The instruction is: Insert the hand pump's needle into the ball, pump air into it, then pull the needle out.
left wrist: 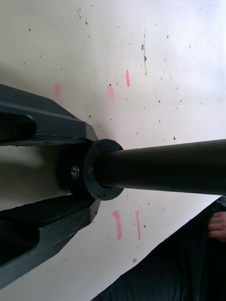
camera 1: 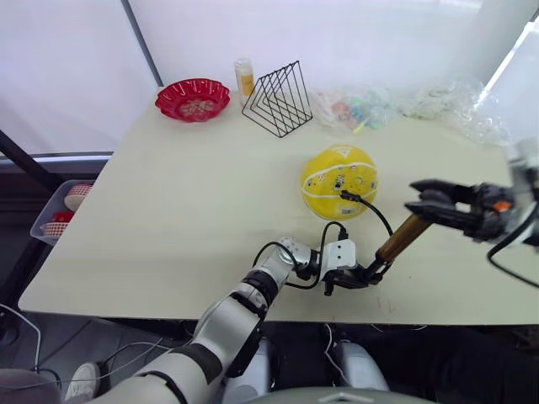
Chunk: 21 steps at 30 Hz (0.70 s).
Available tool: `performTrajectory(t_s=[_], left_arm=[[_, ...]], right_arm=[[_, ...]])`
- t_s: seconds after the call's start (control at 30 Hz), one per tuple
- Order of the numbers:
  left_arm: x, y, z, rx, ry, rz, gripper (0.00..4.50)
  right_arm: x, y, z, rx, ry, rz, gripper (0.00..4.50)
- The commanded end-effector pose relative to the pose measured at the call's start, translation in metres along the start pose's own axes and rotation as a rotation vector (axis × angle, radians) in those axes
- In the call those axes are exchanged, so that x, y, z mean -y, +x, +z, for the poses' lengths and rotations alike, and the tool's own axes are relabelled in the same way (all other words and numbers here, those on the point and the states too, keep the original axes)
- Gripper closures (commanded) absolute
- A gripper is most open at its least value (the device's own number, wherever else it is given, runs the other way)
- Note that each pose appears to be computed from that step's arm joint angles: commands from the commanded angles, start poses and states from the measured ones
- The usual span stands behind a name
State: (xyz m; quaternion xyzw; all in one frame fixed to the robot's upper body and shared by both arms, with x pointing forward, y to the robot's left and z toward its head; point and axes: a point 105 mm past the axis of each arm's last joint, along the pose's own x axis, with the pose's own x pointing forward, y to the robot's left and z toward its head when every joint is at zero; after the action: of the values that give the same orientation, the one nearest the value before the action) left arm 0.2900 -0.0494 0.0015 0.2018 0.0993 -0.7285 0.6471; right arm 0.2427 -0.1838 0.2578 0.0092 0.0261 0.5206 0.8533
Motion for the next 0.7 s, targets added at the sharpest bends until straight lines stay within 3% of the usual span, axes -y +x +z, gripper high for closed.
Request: performTrajectory(t_s=[0.03,0.13,0.37,0.6,0.7], left_arm=[[0.026,-0.007,-0.048,-0.152,-0.115,-0.06,3.51],[0.026,-0.007,-0.048,-0.151,-0.115,-0.061,3.51],[0.025,-0.006,-0.047,-0.149,-0.114,-0.057,3.51],[0.024,-0.007,-0.047,-0.151,-0.114,-0.051,3.51],[0.025,-0.006,-0.048,-0.151,-0.115,-0.051,3.51]], right_arm=[[-0.012,-0.017,0.06,0.155,-0.142,-0.016,2.45],[-0.011,-0.016,0.062,0.159,-0.123,-0.026,2.45],[-0.007,0.007,-0.041,-0.13,0.024,-0.035,2.45],[-0.009,0.02,-0.126,-0.244,0.1,-0.049,2.45],[-0.004,0.018,-0.144,-0.253,0.09,-0.083,2.45]])
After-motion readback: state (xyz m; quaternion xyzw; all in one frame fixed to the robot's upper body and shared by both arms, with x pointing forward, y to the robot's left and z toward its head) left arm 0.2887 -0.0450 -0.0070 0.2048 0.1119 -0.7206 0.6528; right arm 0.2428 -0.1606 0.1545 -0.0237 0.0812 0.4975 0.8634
